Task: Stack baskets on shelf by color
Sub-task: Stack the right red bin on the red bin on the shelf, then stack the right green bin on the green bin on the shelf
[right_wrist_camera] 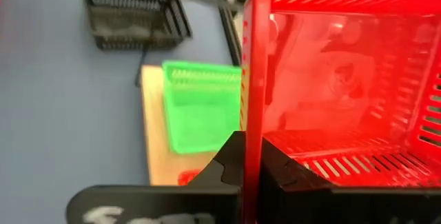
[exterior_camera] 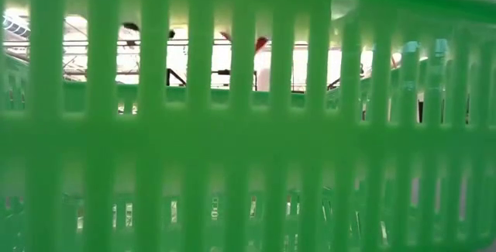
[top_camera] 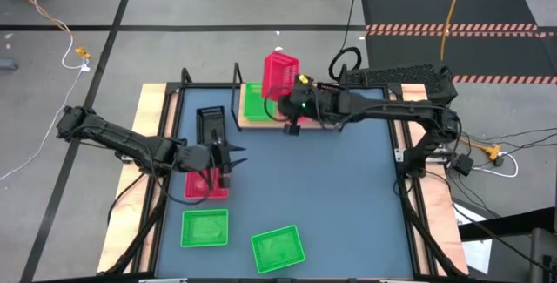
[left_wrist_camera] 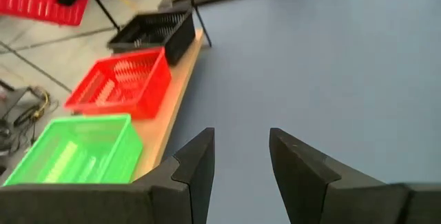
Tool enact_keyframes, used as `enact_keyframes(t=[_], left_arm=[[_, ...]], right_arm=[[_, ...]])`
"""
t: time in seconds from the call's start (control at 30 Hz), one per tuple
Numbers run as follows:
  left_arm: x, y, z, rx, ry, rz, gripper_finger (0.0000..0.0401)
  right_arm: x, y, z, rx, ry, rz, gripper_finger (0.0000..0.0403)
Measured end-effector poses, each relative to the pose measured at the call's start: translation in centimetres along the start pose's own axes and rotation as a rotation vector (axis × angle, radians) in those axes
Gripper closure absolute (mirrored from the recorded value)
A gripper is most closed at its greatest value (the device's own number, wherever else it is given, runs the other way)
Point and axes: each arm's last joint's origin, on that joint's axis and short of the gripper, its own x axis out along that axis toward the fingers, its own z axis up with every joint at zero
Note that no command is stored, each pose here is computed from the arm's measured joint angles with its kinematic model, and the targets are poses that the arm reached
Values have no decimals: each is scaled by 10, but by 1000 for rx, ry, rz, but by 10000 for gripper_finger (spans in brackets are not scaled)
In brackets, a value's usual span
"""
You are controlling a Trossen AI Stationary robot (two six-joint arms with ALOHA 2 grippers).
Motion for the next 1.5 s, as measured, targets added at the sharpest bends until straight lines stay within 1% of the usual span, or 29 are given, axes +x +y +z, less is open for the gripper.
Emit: enact_keyframes(t=[0.1, 0.13, 0.23, 0.37, 0.53, 0.63, 0.8, 0.9, 1.03, 1.2, 1.37, 1.5], left_arm=[[1, 1, -5, 11, 47, 4, 258], [1, 2, -6, 11, 61, 6, 258], [1, 3, -10, 13, 94, 11, 258], [2, 5, -12, 19, 119, 19, 258], [3, 8, -13, 13, 124, 32, 258], [4, 9, -13, 12, 126, 37, 258], [5, 13, -13, 10, 130, 53, 258], [6, 16, -13, 2, 134, 64, 258], [7, 19, -14, -13, 138, 77, 258], [8, 20, -14, -19, 139, 82, 258], [8, 20, -14, -46, 141, 84, 258], [8, 19, -16, -61, 160, 85, 258]], right_arm=[[11, -12, -13, 40, 80, -1, 403], [14, -16, -17, 50, 99, 15, 403], [20, -24, -28, 88, 102, 71, 403], [29, -28, -47, 101, 158, 79, 403], [40, -27, -74, 126, 215, 151, 403], [43, -23, -83, 123, 247, 162, 403], [44, -19, -89, 103, 262, 177, 401], [45, -19, -90, 105, 267, 174, 388], [45, -19, -90, 104, 269, 175, 360], [44, -19, -90, 100, 270, 173, 312], [38, -21, -87, 185, 268, 130, 274], [21, -19, -76, 254, 221, 123, 268]])
